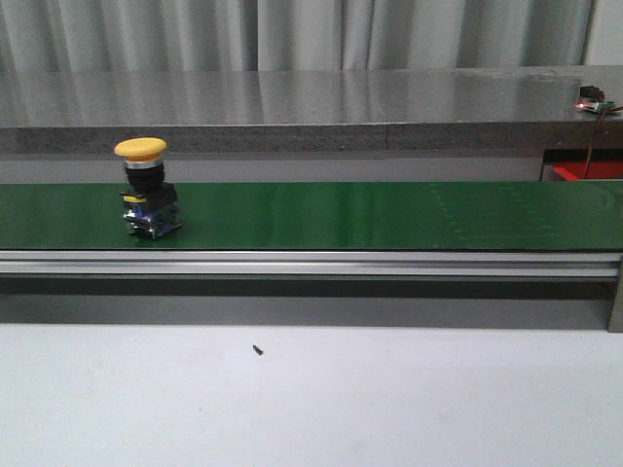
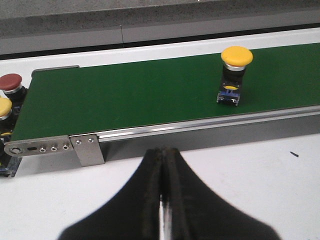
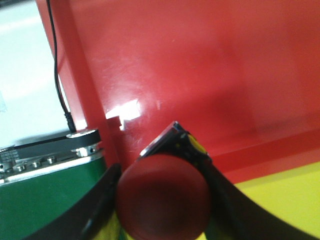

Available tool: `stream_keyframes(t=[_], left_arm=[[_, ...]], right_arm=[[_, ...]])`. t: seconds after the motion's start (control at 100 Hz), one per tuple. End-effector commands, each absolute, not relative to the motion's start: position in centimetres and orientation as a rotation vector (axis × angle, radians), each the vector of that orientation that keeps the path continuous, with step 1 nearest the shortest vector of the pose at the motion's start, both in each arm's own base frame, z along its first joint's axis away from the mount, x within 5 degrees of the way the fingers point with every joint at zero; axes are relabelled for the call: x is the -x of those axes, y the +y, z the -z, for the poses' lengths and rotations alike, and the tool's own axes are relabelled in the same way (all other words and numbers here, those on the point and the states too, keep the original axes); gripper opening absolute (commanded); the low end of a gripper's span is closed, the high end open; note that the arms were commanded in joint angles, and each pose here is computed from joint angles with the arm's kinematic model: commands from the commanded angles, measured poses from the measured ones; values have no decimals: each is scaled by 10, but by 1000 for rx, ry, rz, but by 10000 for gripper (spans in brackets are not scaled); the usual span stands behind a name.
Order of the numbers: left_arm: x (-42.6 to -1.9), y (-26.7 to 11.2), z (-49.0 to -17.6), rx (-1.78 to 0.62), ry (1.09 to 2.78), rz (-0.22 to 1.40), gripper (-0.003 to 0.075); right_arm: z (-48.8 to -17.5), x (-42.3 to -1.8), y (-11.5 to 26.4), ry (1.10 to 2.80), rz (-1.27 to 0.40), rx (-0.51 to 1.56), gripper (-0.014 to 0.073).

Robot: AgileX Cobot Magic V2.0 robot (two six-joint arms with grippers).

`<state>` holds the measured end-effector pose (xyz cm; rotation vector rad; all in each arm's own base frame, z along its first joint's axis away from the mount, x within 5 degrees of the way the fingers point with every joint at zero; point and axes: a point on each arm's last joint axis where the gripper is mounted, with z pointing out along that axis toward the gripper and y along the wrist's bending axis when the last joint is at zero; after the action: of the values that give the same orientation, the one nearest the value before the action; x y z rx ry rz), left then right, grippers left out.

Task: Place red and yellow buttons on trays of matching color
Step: 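Lift the red button into the red tray and open the right gripper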

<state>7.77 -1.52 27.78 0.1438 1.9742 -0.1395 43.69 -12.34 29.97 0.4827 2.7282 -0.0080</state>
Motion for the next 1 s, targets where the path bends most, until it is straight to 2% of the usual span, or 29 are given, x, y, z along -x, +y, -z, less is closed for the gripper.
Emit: stream_keyframes(t=[0.0, 0.52, 0.61, 0.74, 0.8, 0.99], left_arm=[[-81, -15, -291, -110, 1889, 150, -20], [-81, -15, -291, -110, 1889, 150, -20], [-81, -15, -291, -110, 1889, 150, -20], [-81, -15, -291, -110, 1889, 150, -20], [-81, -15, -291, -110, 1889, 150, -20], [-81, -15, -291, -110, 1889, 150, -20]], right_arm=[[-320, -432, -123, 2679, 0, -467, 140], [-264, -454, -128, 2784, -32, -493, 144], [-262, -455, -128, 2782, -32, -492, 201], [-262, -455, -129, 2776, -29, -491, 400], [-262, -455, -129, 2778, -30, -491, 463], [-263, -454, -128, 2780, -30, -492, 473]])
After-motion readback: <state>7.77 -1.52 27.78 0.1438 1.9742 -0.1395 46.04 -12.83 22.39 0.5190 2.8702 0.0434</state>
